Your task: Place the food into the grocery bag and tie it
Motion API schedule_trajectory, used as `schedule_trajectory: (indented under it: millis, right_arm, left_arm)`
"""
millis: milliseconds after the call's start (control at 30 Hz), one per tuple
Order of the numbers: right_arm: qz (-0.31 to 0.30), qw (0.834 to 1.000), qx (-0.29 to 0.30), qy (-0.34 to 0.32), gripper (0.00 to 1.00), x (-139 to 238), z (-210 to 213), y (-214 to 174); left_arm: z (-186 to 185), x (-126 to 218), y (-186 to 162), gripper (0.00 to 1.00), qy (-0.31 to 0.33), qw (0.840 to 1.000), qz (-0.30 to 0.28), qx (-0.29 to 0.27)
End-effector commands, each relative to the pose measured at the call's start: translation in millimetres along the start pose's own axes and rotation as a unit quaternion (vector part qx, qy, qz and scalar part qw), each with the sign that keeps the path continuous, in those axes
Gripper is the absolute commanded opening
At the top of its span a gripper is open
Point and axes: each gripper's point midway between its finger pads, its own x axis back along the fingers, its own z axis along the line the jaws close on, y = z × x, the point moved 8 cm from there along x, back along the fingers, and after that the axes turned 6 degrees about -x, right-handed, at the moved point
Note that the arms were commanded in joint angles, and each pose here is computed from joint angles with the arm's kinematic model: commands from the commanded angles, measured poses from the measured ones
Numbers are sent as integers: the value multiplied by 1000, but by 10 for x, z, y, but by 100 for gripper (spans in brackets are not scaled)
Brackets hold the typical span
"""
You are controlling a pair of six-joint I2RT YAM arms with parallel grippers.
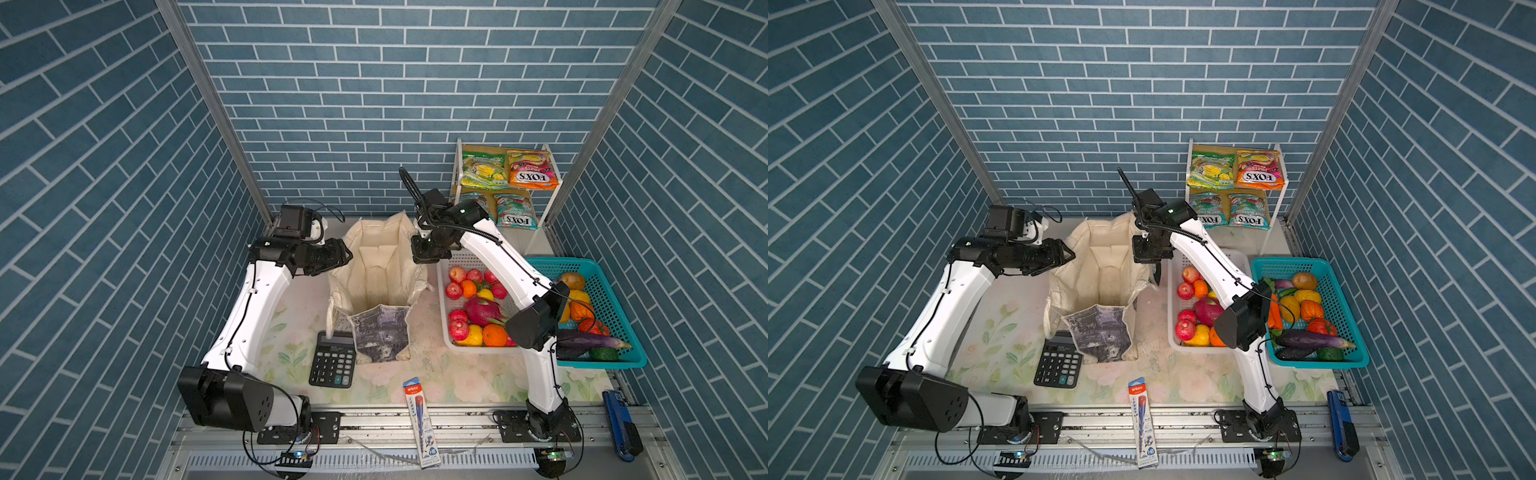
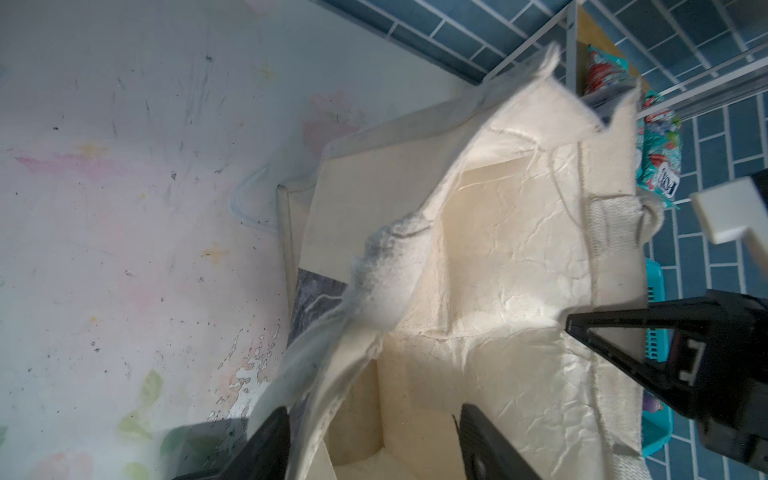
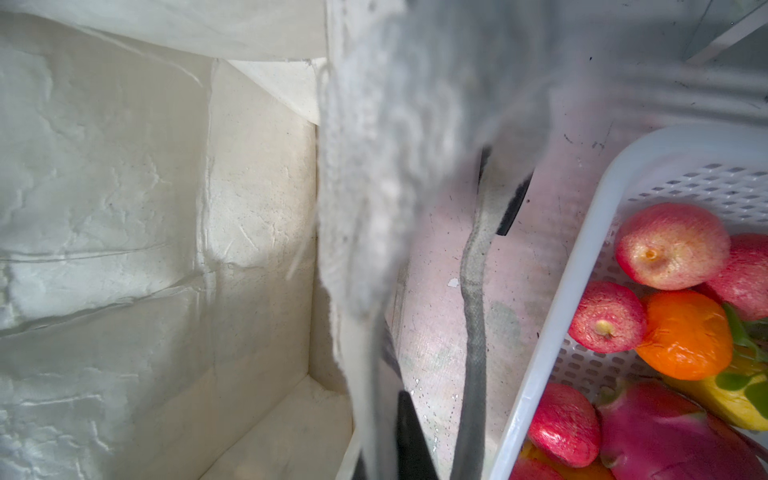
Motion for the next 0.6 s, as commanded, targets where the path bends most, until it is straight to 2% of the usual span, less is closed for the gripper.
schedule_trajectory:
  millis: [0, 167, 233, 333, 433, 500, 567]
  right_arm:
    - [-9, 1000, -5, 4, 0, 39, 29, 30]
    - [-14, 1000, -3, -11, 0, 30, -12, 20]
    - [-27, 999, -2, -38, 0, 65, -68, 22]
    - [-57, 991, -6, -118, 0, 175, -244, 22]
    - [-78, 974, -11, -212, 0, 273, -464, 9]
    - [-79, 964, -19, -252, 0, 287, -602, 5]
    - [-78, 957, -26, -277, 0, 276, -704, 6]
  left_arm:
    - [-19, 27, -21, 54, 15, 999, 23, -31]
    - [49, 19, -116, 11, 45, 997, 41, -56]
    - [117, 44, -141, 0, 83, 993, 50, -68]
    - [265, 149, -114, 0, 180, 978, 57, -87]
    - [413, 299, -30, 0, 289, 951, 53, -101]
    - [503, 366, 40, 0, 354, 928, 49, -105]
    - [572, 344, 90, 0, 390, 913, 58, -107]
